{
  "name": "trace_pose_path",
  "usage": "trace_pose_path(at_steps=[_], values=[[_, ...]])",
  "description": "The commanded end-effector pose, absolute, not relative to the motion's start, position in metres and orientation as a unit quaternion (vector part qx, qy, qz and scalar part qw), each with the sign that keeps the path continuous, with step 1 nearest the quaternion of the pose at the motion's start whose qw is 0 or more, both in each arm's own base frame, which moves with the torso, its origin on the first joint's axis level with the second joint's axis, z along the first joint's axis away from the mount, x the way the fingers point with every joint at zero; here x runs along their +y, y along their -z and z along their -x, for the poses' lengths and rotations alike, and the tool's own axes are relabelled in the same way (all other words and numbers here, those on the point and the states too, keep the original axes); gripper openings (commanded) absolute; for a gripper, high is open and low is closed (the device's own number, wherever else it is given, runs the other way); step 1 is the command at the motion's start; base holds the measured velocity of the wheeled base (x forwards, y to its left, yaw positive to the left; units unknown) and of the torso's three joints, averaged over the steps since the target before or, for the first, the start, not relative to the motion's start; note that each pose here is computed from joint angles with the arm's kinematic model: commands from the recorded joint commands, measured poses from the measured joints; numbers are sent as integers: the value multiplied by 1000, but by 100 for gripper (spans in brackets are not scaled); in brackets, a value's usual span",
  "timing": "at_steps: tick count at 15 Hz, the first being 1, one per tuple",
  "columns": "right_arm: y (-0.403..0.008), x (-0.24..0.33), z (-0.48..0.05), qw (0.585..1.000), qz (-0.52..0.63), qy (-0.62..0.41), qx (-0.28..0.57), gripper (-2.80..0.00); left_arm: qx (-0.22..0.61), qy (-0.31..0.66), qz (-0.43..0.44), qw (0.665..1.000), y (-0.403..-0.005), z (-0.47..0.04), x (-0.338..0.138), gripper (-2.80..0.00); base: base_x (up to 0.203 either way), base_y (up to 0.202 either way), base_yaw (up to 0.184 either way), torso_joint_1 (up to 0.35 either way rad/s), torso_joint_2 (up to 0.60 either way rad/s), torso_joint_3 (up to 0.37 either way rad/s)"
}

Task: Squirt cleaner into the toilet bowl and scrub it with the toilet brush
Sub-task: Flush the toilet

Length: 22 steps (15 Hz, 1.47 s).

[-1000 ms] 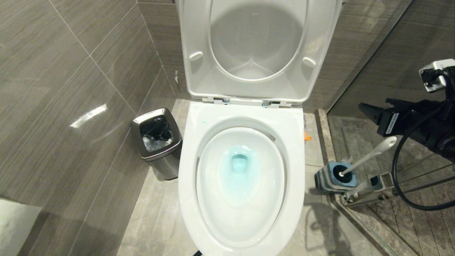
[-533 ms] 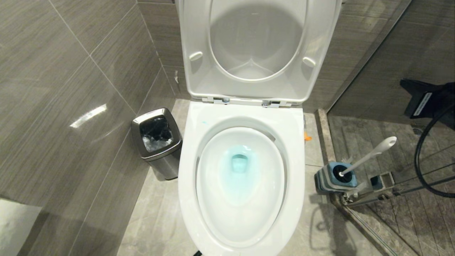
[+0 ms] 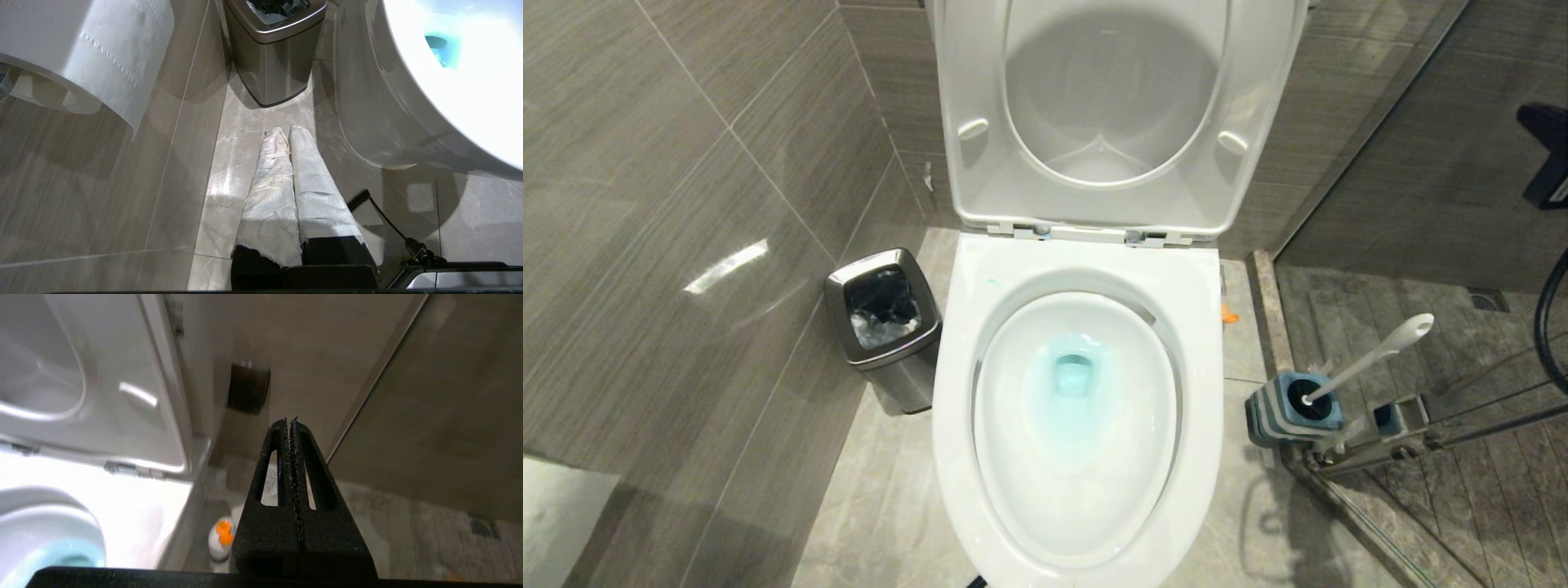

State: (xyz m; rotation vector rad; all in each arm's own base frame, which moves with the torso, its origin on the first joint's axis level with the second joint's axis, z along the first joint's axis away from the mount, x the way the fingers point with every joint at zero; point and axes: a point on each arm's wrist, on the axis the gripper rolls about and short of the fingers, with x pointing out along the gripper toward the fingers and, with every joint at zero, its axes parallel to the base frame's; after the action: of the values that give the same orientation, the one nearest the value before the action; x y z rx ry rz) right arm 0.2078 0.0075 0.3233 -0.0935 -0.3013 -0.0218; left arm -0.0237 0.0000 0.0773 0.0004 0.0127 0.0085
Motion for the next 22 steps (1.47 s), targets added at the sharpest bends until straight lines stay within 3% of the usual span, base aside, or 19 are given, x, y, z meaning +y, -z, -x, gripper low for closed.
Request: trace_pose_path(at_steps=[1,8,13,17,22], values=[[-350,8,-208,982,48,13,-183,-280,6,-5,0,1000,-77,24,0,-280,0,0,0,0,0,0],[-423,32,-185,977,83,-45,-194,-280,6,-5,0,1000,-77,24,0,-280,0,0,0,0,0,0],[-432,77,-187,971,72,-151,-170,-280,6,-5,0,1000,-77,24,0,-280,0,0,0,0,0,0],[-429,92,-200,989,71,-21,-130,-280,6,-5,0,1000,-77,24,0,-280,0,0,0,0,0,0],[-456,60,-152,985,68,46,-150,-280,6,-5,0,1000,-77,24,0,-280,0,0,0,0,0,0]])
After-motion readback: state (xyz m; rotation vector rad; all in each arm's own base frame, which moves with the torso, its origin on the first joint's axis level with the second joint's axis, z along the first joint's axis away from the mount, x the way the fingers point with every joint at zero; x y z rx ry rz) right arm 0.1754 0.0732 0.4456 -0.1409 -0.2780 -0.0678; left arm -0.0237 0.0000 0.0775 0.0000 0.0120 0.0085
